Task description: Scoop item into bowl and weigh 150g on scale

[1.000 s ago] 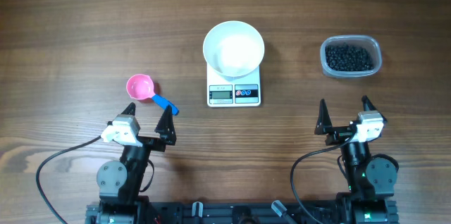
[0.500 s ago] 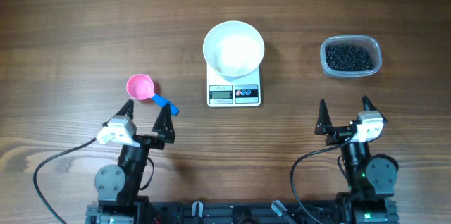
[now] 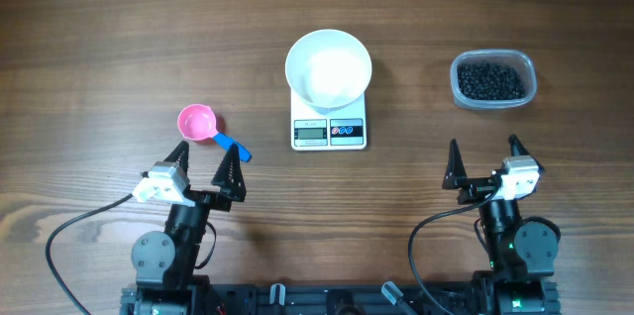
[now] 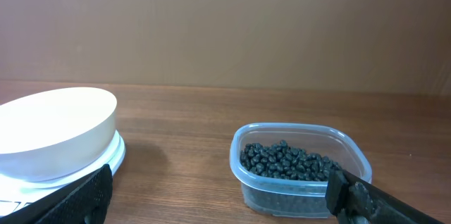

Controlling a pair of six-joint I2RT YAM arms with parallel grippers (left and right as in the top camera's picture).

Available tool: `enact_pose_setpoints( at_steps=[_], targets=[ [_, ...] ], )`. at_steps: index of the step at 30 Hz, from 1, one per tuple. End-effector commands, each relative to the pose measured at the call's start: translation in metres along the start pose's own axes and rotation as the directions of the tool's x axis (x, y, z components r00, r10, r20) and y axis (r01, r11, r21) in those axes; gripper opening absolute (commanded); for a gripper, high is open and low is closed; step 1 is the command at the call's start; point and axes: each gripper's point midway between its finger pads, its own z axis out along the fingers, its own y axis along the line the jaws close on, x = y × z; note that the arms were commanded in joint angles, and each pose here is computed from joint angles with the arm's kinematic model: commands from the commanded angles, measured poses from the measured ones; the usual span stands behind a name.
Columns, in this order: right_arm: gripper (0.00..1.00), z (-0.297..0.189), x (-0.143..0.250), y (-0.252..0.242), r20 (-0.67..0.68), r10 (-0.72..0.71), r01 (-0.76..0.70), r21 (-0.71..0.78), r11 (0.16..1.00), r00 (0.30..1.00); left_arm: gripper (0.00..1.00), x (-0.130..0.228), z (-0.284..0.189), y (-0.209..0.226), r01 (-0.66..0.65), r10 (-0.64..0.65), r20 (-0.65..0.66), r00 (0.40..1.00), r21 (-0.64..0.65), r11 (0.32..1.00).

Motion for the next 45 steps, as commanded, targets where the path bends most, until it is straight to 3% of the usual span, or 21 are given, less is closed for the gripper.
enact_pose_setpoints(
  at_steps=[1,13,45],
  targets=[
    [1.0,0.0,0.001,-0.001,-0.003,-0.014,0.014,0.005,1.0,1.0,1.0,-0.021,-0.004,-0.013,0.001,-0.003,0.043,0.999,0.038,0.999],
    [1.0,0.0,0.001,-0.001,-0.003,-0.014,0.014,0.005,1.0,1.0,1.0,-0.012,-0.001,-0.009,0.013,-0.013,-0.034,0.999,0.005,1.0],
    [1.0,0.0,0.001,-0.001,-0.003,-0.013,0.013,0.005,1.0,1.0,1.0,-0.013,-0.001,-0.009,0.013,-0.012,-0.032,0.999,0.006,1.0]
  ],
)
